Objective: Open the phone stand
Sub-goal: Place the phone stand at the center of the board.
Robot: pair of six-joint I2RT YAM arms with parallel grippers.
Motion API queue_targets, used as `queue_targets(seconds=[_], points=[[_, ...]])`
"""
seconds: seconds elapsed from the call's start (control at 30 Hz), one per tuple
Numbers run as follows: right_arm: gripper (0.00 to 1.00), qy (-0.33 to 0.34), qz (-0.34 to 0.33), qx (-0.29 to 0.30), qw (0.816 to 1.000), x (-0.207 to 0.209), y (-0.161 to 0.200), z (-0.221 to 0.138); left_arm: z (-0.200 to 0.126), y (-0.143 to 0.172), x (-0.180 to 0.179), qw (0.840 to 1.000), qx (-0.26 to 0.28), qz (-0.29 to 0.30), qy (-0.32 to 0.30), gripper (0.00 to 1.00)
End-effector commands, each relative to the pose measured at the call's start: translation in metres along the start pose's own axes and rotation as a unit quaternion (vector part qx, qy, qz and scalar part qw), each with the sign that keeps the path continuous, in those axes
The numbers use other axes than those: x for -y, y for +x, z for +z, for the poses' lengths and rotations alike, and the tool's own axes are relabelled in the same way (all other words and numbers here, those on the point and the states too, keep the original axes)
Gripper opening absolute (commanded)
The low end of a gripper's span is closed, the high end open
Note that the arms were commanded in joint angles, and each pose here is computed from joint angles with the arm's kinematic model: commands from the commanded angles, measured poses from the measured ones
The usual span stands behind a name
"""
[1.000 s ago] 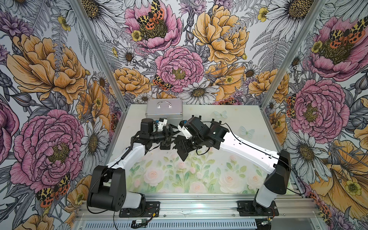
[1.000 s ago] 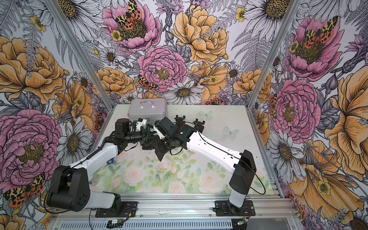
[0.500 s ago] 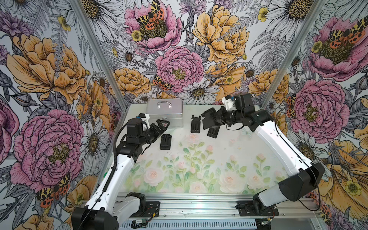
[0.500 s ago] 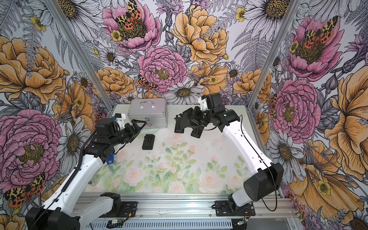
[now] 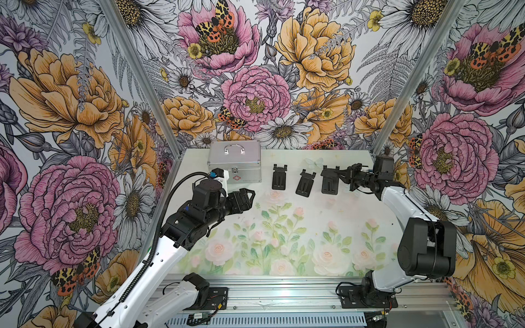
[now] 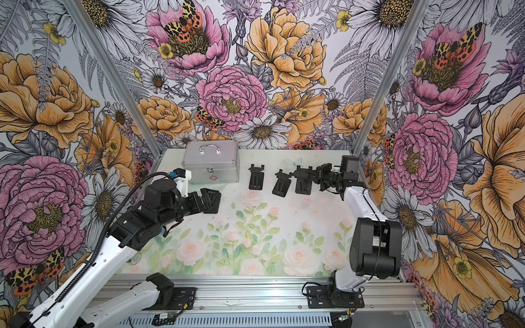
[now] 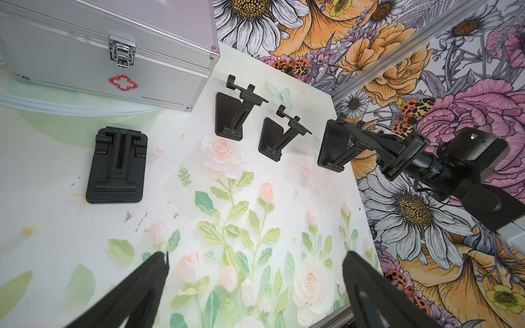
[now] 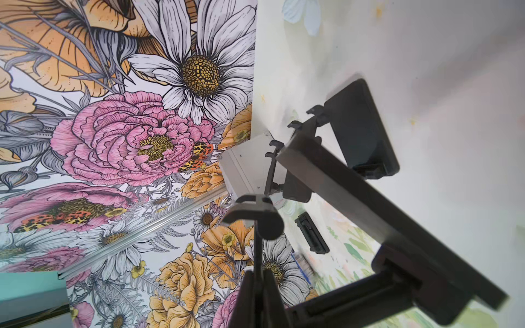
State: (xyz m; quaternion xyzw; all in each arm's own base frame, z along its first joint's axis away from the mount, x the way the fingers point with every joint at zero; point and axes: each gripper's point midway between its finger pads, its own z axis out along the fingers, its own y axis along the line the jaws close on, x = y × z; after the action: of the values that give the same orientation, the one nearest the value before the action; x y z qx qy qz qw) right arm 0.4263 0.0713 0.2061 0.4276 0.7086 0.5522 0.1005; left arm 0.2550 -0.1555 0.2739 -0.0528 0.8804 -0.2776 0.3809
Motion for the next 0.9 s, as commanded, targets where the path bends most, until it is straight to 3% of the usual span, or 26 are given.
queue_targets(seconds=[0.0,0.37,0.87], points=[[0.0,-0.044,0.008,-0.032,0.999,-0.02,0.002,0.003,-0.002,0.001,-0.014,0.999,0.005,0.027,-0.045,0.99],[0.0,-0.013,0.119,-0.005,0.993,0.031,-0.037,0.004,0.003,0.008,-0.016,0.998,-0.013,0.042,-0.046,0.99],[0.0,0.022,0.194,-0.028,0.98,0.078,-0.06,0.028,0.011,0.012,-0.019,0.997,-0.026,0.044,-0.054,0.99]])
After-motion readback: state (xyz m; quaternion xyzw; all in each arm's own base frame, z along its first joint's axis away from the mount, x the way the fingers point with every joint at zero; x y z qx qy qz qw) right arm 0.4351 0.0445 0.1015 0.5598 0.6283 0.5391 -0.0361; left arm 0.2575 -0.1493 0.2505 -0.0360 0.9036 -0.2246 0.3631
